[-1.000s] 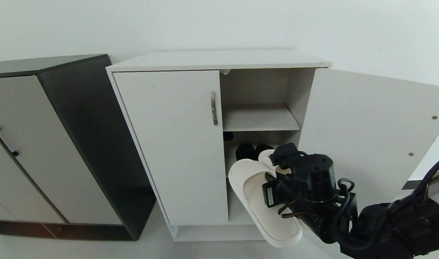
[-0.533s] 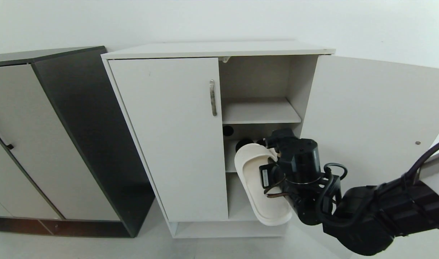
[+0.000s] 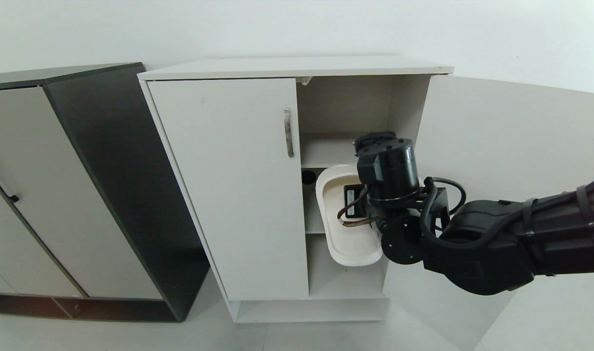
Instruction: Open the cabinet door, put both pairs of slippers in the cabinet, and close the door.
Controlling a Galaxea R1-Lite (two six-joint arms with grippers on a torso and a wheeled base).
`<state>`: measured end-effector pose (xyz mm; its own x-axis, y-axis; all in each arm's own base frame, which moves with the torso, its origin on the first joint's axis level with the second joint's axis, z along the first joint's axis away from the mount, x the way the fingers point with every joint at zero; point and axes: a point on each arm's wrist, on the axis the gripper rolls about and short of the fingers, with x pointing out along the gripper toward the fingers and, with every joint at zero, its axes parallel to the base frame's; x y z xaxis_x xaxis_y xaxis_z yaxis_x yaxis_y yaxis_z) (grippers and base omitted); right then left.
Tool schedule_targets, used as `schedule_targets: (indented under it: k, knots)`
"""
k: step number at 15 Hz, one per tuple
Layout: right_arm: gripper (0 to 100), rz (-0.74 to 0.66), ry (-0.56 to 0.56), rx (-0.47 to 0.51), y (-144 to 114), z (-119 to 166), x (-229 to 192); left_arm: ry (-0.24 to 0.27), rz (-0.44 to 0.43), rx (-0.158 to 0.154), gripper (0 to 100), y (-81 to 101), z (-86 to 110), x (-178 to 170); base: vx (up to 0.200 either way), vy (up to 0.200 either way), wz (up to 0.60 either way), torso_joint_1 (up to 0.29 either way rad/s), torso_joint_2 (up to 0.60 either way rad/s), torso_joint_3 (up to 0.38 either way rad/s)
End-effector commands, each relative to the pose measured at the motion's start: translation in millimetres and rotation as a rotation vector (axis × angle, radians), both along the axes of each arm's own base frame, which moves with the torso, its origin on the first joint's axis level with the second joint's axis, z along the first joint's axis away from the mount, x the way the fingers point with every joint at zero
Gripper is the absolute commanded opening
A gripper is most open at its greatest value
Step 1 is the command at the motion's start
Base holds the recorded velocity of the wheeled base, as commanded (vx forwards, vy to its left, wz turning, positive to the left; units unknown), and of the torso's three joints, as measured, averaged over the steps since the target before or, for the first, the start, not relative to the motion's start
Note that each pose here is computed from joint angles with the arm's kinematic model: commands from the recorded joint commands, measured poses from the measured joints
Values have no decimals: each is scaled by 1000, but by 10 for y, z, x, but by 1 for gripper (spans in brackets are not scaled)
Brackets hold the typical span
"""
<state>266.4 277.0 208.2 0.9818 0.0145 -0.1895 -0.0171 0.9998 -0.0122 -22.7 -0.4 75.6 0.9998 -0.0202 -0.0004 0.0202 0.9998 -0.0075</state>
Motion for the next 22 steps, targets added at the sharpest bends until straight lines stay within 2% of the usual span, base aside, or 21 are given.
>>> schedule_targets:
  k: [1,5,20,22]
  knots:
    - [0,-4,-23,20,-16,120,20,0,0,0,0,0,0,0,0,0,0,0,0,0]
    - [0,0,-28,23,-16,144,35,0,2,0,0,0,0,0,0,0,0,0,0,0]
    - [0,8,8,10,-67,-30,238,0,0,1,0,0,0,0,200,0,0,2,2,3]
    - [0,15,4,15,-57,-10,262,0,0,1,0,0,0,0,0,0,0,0,0,0]
